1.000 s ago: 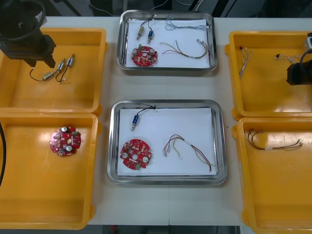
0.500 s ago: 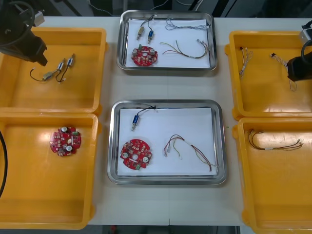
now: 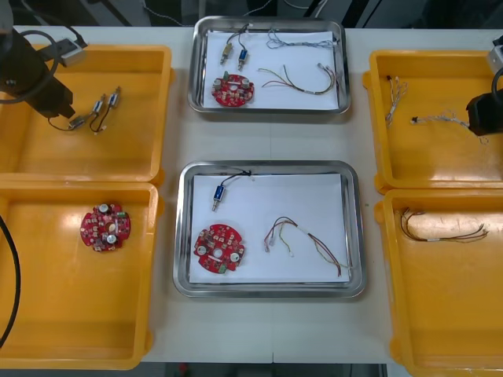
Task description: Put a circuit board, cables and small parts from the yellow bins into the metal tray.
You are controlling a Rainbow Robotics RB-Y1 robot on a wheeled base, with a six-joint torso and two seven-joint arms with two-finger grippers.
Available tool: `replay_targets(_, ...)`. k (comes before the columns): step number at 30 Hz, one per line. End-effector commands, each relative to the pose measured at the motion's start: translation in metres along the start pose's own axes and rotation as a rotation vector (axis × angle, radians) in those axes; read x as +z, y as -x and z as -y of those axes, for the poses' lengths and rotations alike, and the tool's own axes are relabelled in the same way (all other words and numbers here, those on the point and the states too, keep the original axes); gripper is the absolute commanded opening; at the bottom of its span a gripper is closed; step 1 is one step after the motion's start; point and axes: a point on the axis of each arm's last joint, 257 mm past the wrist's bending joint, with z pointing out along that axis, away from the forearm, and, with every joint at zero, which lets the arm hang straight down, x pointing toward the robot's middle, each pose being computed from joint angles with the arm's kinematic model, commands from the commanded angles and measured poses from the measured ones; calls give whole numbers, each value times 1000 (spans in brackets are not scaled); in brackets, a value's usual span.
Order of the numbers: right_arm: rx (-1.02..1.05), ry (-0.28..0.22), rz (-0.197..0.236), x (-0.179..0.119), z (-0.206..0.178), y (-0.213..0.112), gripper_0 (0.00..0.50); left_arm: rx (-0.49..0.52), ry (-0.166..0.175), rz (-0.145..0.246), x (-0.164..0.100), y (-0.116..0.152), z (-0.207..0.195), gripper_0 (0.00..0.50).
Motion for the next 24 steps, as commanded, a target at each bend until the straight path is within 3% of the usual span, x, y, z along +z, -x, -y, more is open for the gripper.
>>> replay_targets(1, 33, 21, 30, -3, -9, -6, 0, -24, 70, 86, -29, 24, -37, 500)
replay_targets(9, 50, 48, 35, 3, -23, -17, 0, -12, 81, 94, -12, 29, -31, 500)
replay_targets(21, 39, 50, 25, 7, -26, -27, 0, -25, 62, 96, 12, 25, -18, 500)
replay_targets(24, 39, 50, 25, 7, -26, -27, 61, -36, 50, 106, 14, 24, -15, 500)
